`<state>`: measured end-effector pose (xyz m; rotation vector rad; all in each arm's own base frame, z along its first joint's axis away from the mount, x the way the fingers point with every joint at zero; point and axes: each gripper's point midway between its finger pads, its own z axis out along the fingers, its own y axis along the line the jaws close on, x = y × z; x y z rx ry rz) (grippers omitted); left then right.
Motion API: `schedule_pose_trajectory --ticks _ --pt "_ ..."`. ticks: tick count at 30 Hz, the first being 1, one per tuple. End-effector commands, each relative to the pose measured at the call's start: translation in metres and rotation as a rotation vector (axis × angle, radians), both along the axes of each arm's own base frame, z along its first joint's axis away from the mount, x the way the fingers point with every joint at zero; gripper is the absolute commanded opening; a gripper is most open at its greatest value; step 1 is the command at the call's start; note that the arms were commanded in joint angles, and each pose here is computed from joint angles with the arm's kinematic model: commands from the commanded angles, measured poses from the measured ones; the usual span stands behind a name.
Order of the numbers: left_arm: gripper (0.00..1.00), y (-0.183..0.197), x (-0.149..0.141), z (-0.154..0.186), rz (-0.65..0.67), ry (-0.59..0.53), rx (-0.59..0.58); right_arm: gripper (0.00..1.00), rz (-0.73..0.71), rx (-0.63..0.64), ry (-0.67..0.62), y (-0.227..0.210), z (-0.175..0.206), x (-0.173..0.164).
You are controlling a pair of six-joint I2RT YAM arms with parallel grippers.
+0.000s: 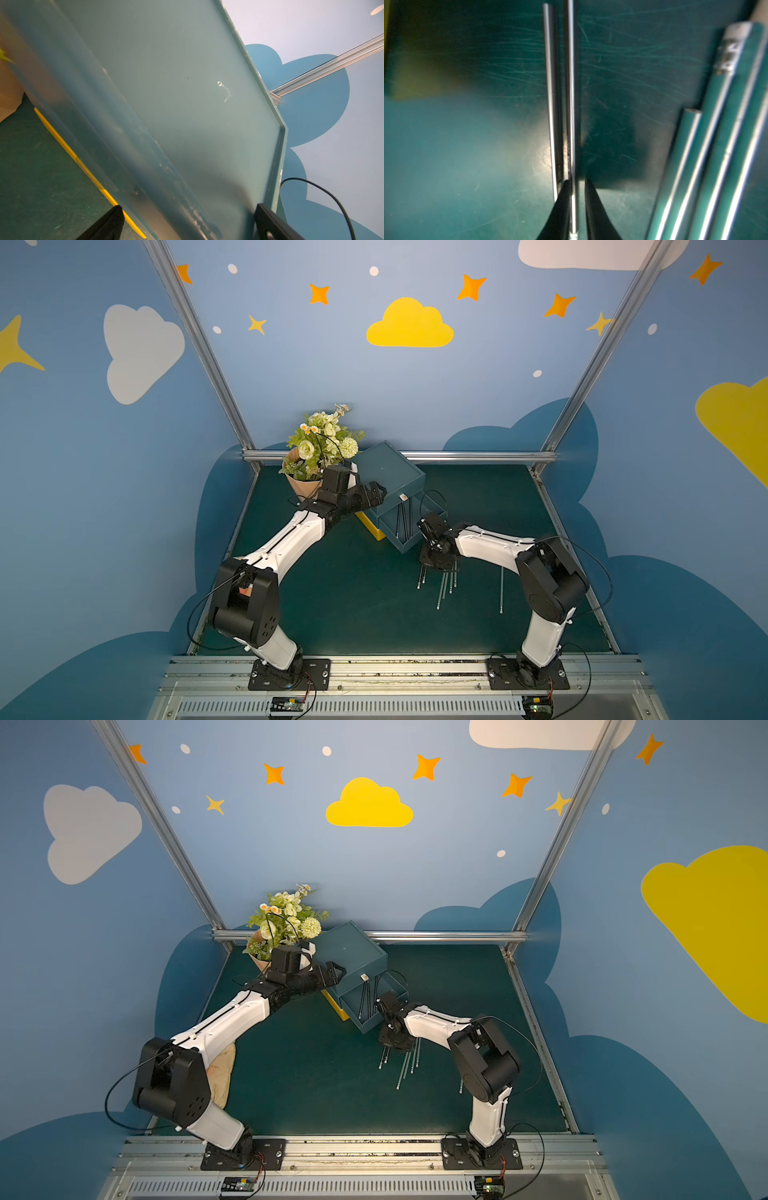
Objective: Please place the pencils in the drawer according to their color
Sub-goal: Pick up the pencil from the center of the board.
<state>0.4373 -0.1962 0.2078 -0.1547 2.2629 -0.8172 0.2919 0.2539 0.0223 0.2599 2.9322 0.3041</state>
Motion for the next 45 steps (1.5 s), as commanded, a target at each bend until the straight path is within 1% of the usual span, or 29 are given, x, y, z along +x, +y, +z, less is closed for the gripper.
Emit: schedule_pose_trajectory --ticks 1,7,10,12,17,20,28,36,45 --pt "1.00 0.009 -0.021 -0.042 -0.007 0.141 0.085 0.18 0.014 0.005 0.007 0.008 -0.004 0.003" --pt "1.00 0.009 -0.021 -0.043 -0.005 0.142 0.085 0.18 0.011 -0.024 0.030 0.003 -0.013 0.000" --pt "1.00 0.009 -0.021 -0.042 -0.007 0.141 0.083 0.16 0.003 -0.048 0.048 -0.001 -0.017 -0.003" --pt "1.00 0.009 -0.021 -0.042 -0.006 0.141 0.082 0.13 -0.002 -0.064 0.064 -0.005 -0.020 -0.007" --pt "1.00 0.009 -0.022 -0.044 -0.007 0.145 0.086 0.00 -0.016 -0.085 0.084 -0.012 -0.022 -0.013" --pt "1.00 0.010 -0.022 -0.045 -0.007 0.148 0.087 0.00 -0.019 -0.079 0.077 -0.014 -0.017 -0.015" --pt "1.00 0.010 -0.023 -0.045 -0.008 0.149 0.091 0.00 -0.036 -0.022 0.018 -0.018 0.014 -0.017" --pt "1.00 0.010 -0.024 -0.046 -0.007 0.152 0.092 0.00 -0.067 0.038 -0.040 -0.032 0.049 -0.018" --pt "1.00 0.010 -0.022 -0.045 -0.005 0.148 0.089 0.00 -0.113 0.108 -0.139 -0.053 0.102 -0.011"
